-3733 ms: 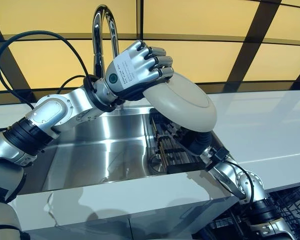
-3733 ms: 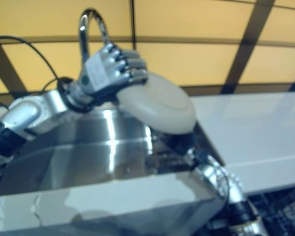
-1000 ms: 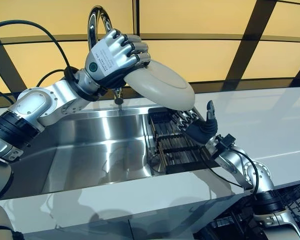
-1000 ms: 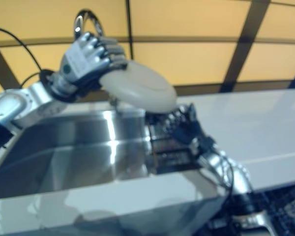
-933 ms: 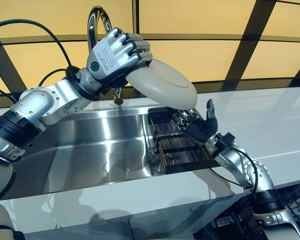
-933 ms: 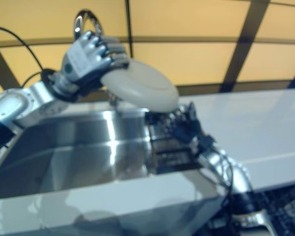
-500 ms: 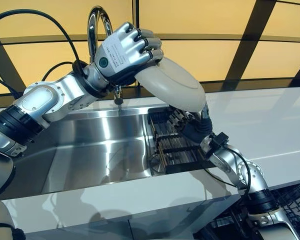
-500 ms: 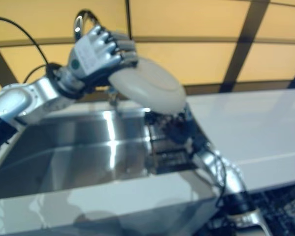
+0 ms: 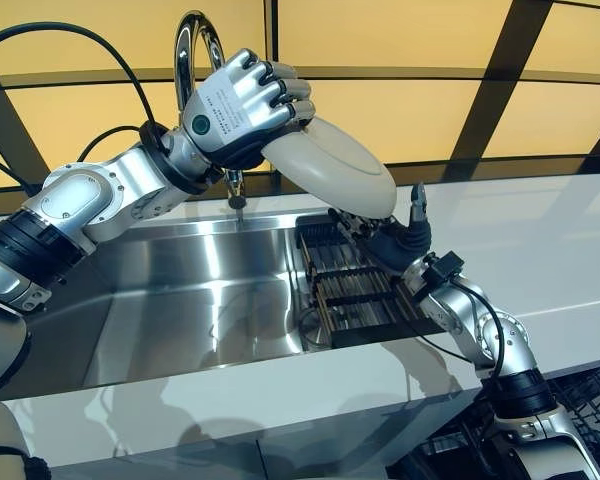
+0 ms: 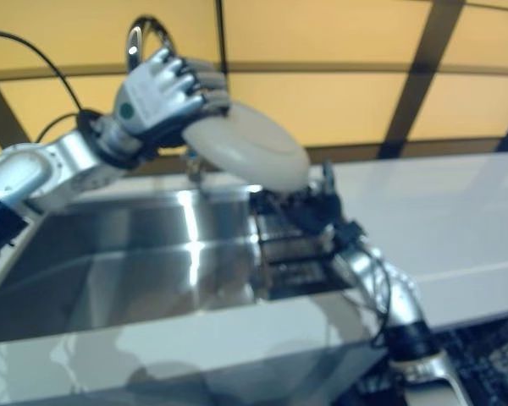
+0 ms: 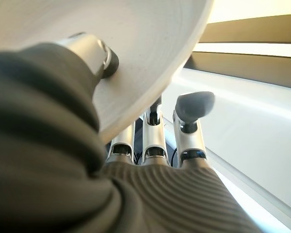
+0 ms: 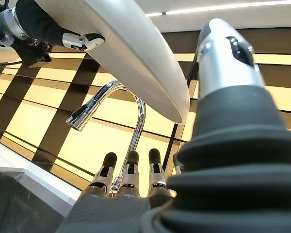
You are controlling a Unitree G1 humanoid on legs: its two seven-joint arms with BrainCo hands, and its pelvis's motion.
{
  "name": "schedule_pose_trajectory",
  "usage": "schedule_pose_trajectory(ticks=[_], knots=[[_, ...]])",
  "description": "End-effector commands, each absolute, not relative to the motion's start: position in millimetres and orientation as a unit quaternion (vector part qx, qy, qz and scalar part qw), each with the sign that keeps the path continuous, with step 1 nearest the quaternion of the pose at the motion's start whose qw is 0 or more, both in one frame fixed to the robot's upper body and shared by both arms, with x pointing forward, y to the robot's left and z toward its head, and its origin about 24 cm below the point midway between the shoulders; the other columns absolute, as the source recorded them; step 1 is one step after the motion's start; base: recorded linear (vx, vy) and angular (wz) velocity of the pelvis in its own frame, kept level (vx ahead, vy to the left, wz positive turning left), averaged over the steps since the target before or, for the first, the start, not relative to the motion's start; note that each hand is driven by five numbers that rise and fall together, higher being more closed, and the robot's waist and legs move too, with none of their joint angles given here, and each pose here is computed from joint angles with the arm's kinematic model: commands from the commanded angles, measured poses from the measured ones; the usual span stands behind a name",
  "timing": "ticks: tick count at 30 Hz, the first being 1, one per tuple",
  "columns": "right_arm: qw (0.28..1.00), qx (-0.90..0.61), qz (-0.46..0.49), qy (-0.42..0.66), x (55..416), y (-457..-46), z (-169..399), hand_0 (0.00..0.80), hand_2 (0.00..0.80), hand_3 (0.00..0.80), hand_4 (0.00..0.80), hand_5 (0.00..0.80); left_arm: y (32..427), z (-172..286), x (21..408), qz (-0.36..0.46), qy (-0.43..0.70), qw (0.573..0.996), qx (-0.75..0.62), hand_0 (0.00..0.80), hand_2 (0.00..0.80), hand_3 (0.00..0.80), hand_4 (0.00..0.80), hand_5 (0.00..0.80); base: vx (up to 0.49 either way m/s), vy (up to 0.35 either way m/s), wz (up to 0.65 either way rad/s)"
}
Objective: Take plates into dishwasher
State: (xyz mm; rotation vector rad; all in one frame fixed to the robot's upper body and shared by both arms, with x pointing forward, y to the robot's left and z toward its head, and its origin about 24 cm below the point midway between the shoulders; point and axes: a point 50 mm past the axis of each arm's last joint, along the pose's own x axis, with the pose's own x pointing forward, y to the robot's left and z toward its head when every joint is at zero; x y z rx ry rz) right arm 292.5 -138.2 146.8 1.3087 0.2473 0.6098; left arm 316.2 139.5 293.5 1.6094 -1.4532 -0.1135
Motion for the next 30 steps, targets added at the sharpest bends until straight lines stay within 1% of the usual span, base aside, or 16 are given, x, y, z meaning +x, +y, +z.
schedule_pose_trajectory(ticks=[1,11,19,30], knots=[[0.737,0.588,0.332,0.022,293.7,-155.1,199.7,0.0,0.0,0.0,0.0,0.0,164.2,332.1,323.1,0.042,-0.578,0.466,0.669,0.8,0.8,0.8,0.8,0.8,0.0,0.0,0.0],[0.731,0.578,0.364,0.014,291.7,-149.1,206.8,0.0,0.0,0.0,0.0,0.0,163.9,316.8,327.6,0.016,-0.567,0.472,0.675,0.8,0.8,0.8,0.8,0.8,0.0,0.0,0.0],[0.721,0.574,0.388,0.017,290.8,-139.4,209.7,0.0,0.0,0.0,0.0,0.0,153.7,306.5,329.2,-0.007,-0.573,0.471,0.671,0.8,0.8,0.8,0.8,0.8,0.0,0.0,0.0],[0.686,0.572,0.448,0.017,284.8,-115.0,216.9,0.0,0.0,0.0,0.0,0.0,136.8,301.3,328.4,-0.012,-0.611,0.436,0.661,0.8,0.8,0.8,0.8,0.8,0.0,0.0,0.0]])
